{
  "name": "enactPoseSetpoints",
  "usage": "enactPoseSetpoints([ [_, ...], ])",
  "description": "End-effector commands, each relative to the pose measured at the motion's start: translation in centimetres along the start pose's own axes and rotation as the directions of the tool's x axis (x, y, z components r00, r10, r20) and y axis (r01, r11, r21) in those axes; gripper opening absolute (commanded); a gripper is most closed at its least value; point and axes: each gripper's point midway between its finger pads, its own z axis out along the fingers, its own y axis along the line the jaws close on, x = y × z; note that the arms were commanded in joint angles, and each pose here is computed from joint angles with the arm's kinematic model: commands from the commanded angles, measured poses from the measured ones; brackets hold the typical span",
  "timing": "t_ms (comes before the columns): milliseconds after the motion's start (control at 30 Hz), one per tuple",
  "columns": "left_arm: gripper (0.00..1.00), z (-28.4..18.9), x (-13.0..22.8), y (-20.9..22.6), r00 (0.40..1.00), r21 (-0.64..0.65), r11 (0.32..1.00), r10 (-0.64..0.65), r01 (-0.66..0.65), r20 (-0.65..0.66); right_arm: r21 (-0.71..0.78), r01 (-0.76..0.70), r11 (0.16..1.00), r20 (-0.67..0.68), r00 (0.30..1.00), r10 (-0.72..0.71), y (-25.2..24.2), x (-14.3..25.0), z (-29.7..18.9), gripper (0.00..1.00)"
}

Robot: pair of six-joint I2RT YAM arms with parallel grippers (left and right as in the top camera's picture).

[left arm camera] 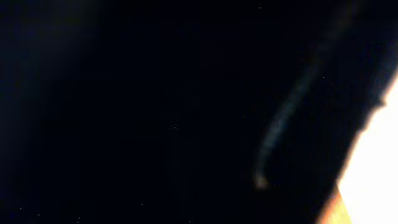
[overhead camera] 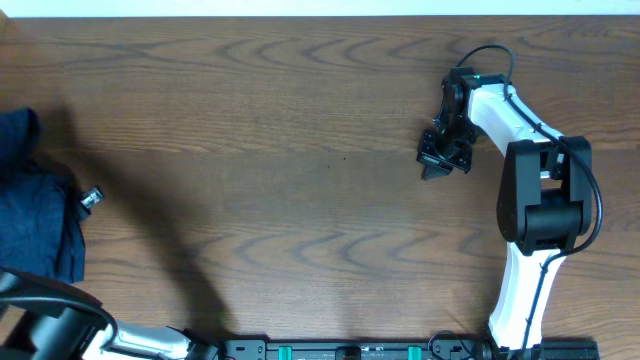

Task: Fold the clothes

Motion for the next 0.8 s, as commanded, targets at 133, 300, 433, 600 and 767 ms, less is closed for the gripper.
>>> enactPoseSetpoints([
  [133,0.06,2.4,1.3,4.6,0.996,-0.163,0.986,-0.055,0.043,-0.066,0.067,0.008,0.998,-0.079,0.997,-0.003,-0.2,1.5,3.6,0.01],
  [300,0.07,2.8,1.8,5.0,0.992,-0.173,0.982,-0.096,0.081,-0.078,0.078,0.027,0.997,-0.097,0.995,-0.020,0.4,2.3,3.8,0.01],
  [433,0.06,2.8,1.9,5.1,0.987,-0.178,0.976,-0.141,0.126,-0.075,0.088,0.045,0.995,-0.111,0.993,-0.035,0.8,2.9,4.0,0.01],
  [600,0.06,2.7,2.3,5.2,0.975,-0.191,0.963,-0.207,0.189,-0.078,0.096,0.065,0.993,-0.121,0.991,-0.053,1.3,3.5,4.2,0.01],
  [767,0.50,2.5,2.8,5.6,0.968,-0.207,0.955,-0.235,0.212,-0.092,0.108,0.074,0.991,-0.140,0.988,-0.059,1.5,4.2,4.3,0.01],
])
